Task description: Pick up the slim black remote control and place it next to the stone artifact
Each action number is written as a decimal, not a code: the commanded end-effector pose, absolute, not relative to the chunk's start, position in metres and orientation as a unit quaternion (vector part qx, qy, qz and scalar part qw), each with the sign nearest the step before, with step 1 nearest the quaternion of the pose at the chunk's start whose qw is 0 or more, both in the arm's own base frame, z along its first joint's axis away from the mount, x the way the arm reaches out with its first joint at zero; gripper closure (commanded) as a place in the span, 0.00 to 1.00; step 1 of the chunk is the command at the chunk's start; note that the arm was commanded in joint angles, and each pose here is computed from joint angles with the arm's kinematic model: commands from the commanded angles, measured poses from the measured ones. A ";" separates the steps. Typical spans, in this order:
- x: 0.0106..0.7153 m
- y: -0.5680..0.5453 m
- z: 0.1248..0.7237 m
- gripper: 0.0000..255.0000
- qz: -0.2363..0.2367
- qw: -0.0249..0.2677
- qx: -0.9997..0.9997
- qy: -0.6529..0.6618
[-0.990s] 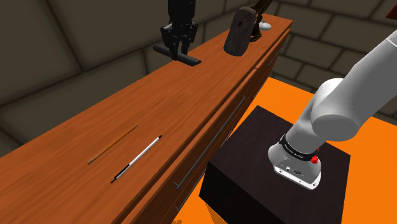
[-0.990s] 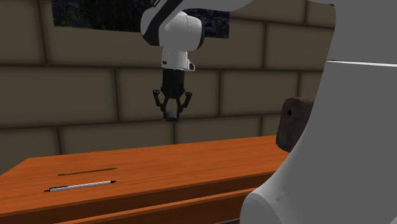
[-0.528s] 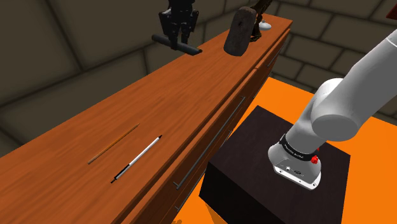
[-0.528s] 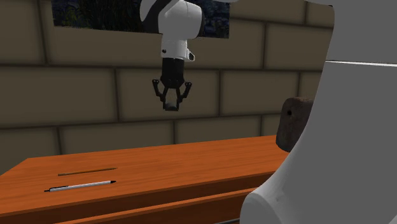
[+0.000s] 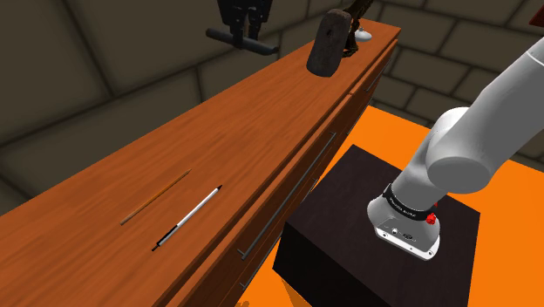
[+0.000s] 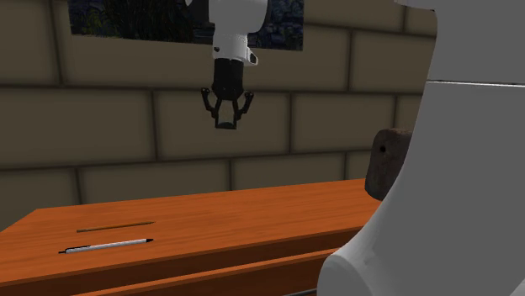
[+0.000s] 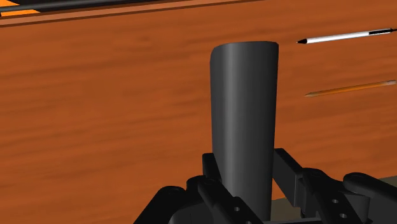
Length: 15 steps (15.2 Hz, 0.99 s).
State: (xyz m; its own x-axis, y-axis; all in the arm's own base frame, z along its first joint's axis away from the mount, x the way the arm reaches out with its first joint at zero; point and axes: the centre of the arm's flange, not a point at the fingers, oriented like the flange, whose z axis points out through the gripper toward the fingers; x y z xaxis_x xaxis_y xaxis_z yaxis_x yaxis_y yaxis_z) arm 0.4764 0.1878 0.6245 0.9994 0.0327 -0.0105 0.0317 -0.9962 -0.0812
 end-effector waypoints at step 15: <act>0.492 0.138 0.683 1.00 0.006 0.040 -0.999 -0.016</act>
State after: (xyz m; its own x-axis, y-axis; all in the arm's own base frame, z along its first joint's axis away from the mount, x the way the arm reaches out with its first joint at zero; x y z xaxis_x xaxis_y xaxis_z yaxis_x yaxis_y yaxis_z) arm 0.4876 0.1506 0.6840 0.9994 0.0314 -0.0107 0.0305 -0.9962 -0.0811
